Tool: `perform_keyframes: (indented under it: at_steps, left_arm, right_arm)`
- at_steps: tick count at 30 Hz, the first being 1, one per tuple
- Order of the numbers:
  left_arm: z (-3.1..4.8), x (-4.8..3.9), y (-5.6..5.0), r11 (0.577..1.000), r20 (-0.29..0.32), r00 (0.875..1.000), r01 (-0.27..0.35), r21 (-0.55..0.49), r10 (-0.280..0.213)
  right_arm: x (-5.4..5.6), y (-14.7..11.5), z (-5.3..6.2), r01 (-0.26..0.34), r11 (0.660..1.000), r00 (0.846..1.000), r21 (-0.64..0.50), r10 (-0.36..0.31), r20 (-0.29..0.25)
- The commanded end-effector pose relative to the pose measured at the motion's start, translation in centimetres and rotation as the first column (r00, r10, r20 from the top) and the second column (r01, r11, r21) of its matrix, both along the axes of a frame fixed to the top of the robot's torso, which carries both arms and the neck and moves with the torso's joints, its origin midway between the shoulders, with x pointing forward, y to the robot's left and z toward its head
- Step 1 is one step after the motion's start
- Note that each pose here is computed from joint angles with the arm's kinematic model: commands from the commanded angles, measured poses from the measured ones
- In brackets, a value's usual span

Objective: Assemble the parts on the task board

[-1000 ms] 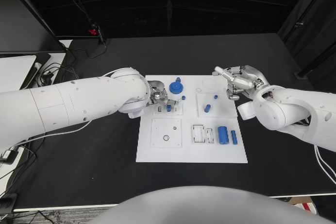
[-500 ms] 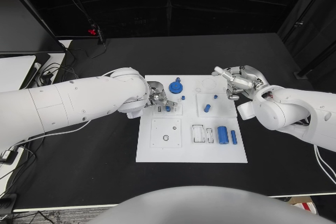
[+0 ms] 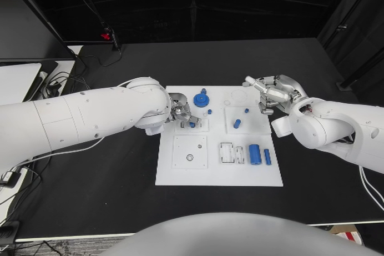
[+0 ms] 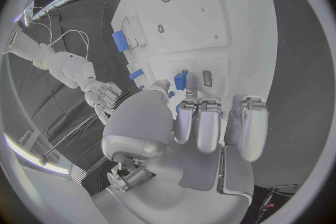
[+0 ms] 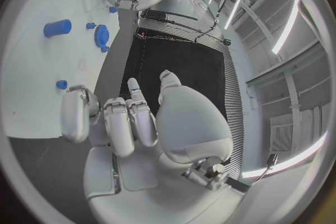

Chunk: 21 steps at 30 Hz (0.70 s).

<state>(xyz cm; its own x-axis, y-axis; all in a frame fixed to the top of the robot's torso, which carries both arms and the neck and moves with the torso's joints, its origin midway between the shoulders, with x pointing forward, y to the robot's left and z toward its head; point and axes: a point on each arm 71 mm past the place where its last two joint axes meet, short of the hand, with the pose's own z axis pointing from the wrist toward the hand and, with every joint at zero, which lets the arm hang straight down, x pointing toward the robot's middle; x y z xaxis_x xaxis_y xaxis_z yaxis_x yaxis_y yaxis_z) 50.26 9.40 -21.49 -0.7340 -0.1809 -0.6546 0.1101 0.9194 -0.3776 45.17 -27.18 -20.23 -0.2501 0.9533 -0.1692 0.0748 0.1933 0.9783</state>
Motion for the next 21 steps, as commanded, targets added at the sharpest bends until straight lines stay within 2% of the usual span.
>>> perform_keyframes:
  at_steps: [1,21]
  left_arm:
    - [-0.15,-0.09,0.01,1.0,-0.013,1.0,0.004,0.008,-0.004]
    - [-0.12,0.03,-0.08,1.0,-0.007,1.0,0.005,0.001,-0.005]
  right_arm:
    - [-0.01,0.12,0.08,-0.008,1.0,1.0,0.006,0.008,0.002]
    - [0.03,0.07,0.01,-0.007,1.0,1.0,0.004,0.007,-0.004]
